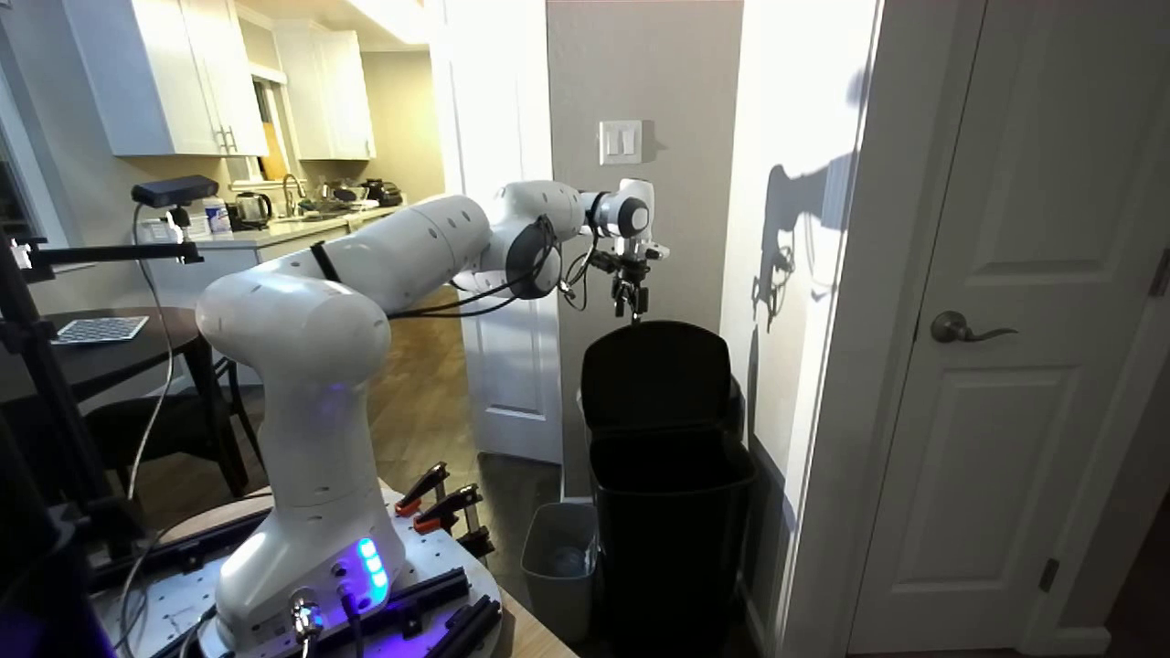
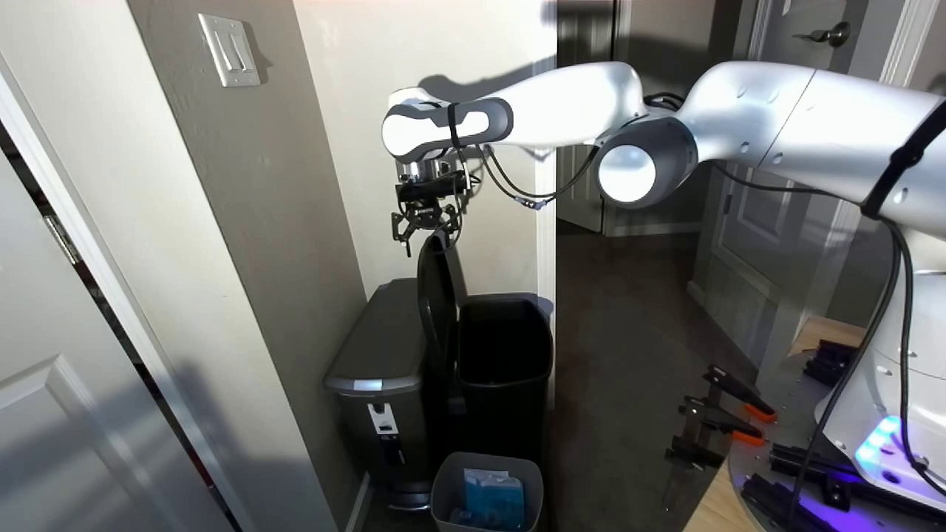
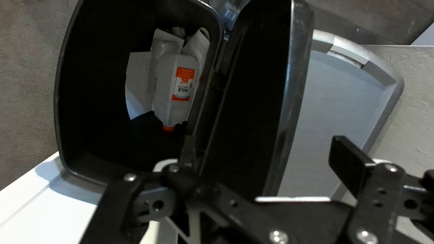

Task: Close the black bin

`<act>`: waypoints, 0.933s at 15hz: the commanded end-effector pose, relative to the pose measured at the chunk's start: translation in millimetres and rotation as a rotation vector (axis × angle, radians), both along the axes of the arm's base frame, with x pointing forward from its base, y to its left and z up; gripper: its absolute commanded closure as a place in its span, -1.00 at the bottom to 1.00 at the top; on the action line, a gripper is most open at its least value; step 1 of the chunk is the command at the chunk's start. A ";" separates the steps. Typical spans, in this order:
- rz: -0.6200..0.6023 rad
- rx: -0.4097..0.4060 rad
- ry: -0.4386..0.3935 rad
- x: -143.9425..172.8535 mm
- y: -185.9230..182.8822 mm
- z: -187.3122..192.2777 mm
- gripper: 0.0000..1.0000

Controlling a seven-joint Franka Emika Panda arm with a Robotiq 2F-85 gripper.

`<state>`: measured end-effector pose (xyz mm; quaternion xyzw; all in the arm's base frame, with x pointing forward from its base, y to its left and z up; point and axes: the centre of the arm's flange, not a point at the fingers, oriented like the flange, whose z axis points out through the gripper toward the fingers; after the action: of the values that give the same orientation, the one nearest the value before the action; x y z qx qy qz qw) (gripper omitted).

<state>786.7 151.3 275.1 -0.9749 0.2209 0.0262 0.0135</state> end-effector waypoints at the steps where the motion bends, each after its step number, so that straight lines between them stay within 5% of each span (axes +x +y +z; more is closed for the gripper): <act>1: 0.017 0.013 0.027 51.2 16.5 -11.2 -1.00; 14: -0.032 -0.323 0.096 31.5 -30.7 4.0 -1.00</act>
<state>784.2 118.2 260.2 -0.9682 0.2275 0.0196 -0.1023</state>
